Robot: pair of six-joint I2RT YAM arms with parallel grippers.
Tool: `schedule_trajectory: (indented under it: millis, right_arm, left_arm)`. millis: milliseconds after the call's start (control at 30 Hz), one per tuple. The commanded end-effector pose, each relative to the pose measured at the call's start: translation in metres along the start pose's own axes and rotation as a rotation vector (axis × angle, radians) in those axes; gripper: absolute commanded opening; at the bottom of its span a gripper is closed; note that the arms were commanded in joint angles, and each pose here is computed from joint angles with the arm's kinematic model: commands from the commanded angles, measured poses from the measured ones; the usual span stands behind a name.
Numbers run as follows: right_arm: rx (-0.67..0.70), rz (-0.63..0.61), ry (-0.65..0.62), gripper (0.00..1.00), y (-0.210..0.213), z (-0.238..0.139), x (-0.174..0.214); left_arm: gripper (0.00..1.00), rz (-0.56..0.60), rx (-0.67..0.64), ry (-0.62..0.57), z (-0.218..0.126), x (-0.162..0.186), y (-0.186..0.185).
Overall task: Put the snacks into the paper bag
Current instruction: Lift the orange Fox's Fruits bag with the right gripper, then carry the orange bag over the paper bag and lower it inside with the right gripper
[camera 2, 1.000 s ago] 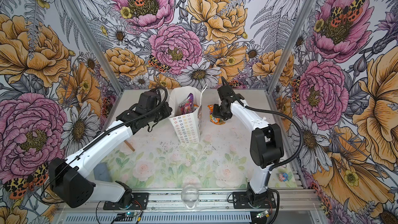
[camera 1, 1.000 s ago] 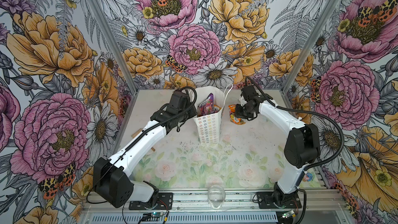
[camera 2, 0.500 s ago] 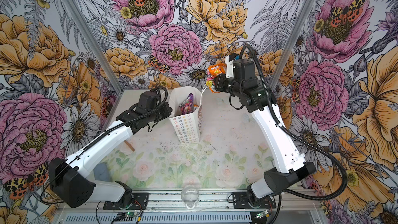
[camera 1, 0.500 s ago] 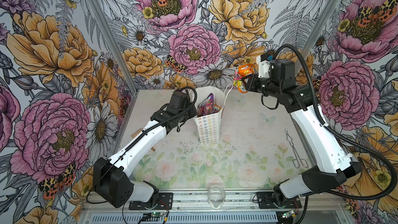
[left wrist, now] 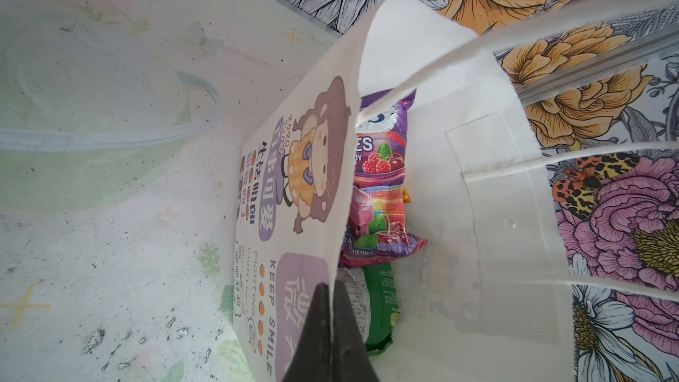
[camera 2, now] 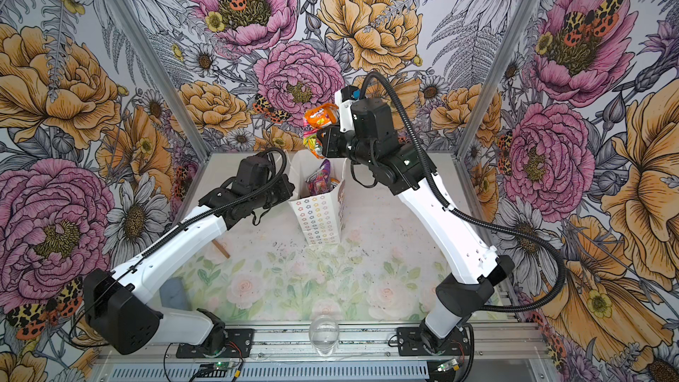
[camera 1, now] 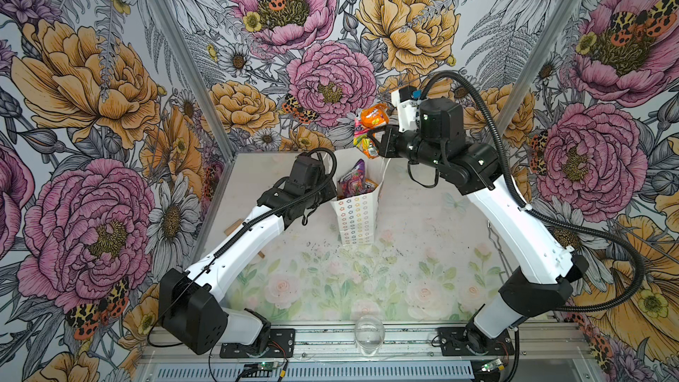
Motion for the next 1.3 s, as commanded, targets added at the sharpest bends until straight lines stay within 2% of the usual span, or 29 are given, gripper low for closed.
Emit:
schedule_trajectory:
  millis: [0, 333, 700, 1267]
  right_arm:
    - [-0.002, 0.001, -0.065, 0.0, 0.011, -0.001, -0.006]
    - [0.186, -0.025, 0.003, 0.0, -0.014, 0.033, 0.023]
    - [0.329, -0.062, 0.077, 0.0, -0.04, 0.068, 0.043]
    - [0.471, -0.101, 0.171, 0.0, -0.058, 0.076, 0.059]
  left_arm:
    - [0.0, -0.002, 0.034, -0.051, -0.006, -0.013, -0.01]
    - [0.0, -0.004, 0.038, -0.062, -0.009, -0.014, -0.012]
    - [0.0, 0.001, 0.055, -0.072, -0.009, -0.014, -0.02]
    - [0.0, -0.003, 0.056, -0.072, -0.006, -0.014, -0.022]
Point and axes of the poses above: each gripper's point midway between its finger pads, its own z axis out along the fingers, its own y axis along the line the jaws close on, x = y × z, the point moved 7 cm from there along -z, back along the fingers, and after that the axes turned 15 degrees about z, right-handed, at the moved point
